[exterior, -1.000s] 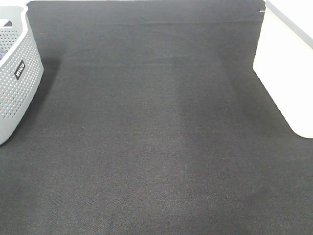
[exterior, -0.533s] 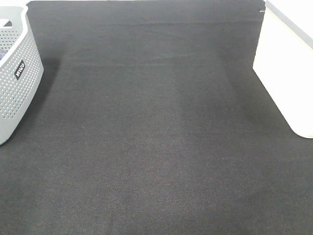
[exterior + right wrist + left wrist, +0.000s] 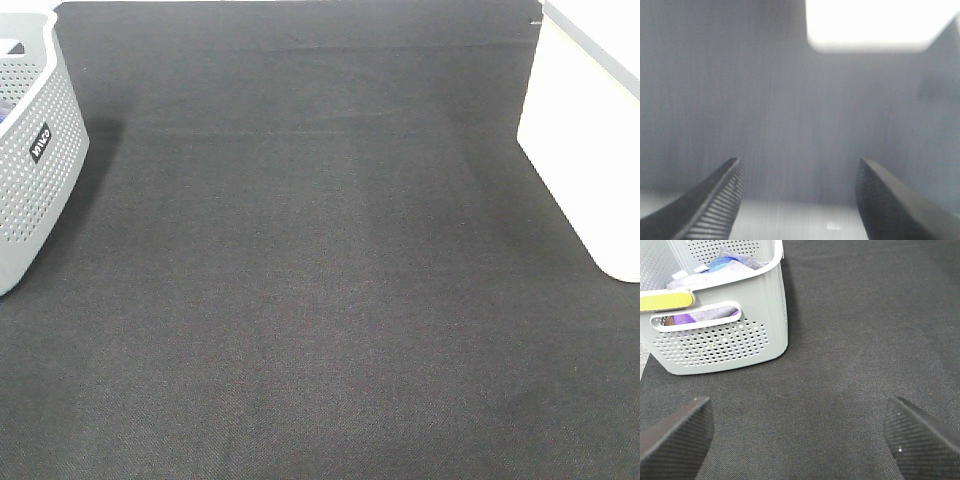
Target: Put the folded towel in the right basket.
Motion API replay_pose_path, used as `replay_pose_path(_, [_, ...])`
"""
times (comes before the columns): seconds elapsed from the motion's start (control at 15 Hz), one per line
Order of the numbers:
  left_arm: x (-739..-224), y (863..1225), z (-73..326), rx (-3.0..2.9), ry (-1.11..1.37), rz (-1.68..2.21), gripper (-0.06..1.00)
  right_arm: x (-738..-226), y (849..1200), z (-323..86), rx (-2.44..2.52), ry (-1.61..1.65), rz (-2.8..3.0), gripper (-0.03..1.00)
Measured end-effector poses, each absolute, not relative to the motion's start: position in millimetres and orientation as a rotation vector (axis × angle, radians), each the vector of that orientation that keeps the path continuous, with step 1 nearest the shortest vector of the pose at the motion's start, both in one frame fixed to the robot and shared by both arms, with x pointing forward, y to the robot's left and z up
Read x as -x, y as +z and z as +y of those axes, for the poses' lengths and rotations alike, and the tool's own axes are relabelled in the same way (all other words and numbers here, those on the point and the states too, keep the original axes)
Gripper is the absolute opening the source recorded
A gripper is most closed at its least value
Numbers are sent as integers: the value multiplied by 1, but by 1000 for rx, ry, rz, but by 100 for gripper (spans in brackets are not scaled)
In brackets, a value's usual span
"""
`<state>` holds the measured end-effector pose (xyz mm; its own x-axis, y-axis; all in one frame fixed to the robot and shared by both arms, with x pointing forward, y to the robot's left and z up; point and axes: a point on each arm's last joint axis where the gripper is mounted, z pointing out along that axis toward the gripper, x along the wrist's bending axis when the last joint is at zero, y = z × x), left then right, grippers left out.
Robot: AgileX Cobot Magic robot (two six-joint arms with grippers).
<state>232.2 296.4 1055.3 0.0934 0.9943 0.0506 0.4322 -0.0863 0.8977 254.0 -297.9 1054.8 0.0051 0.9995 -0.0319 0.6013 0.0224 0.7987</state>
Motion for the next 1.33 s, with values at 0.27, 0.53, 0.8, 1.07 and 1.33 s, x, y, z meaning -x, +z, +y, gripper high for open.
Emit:
replay_pose_path(0.27, [-232,1055,296,-1626,952,1434,87,-232,1053,-297,-1532,903,1550,62])
replay_pose_path(0.53, [-232,1055,296,-1626,952,1434,87,-232,1053,-297,-1532,899,1550,62])
replay_pose_path(0.8, [-232,1055,296,-1626,952,1434,87,-232,1053,-297,-1532,899,1550,62])
replay_pose_path(1.07, [-232,1055,296,-1626,952,1434,87,-232,1053,-297,-1532,899,1550,62])
replay_pose_path(1.33, [-232,1055,296,-1626,952,1434,87,-232,1053,-297,-1532,899,1550,62])
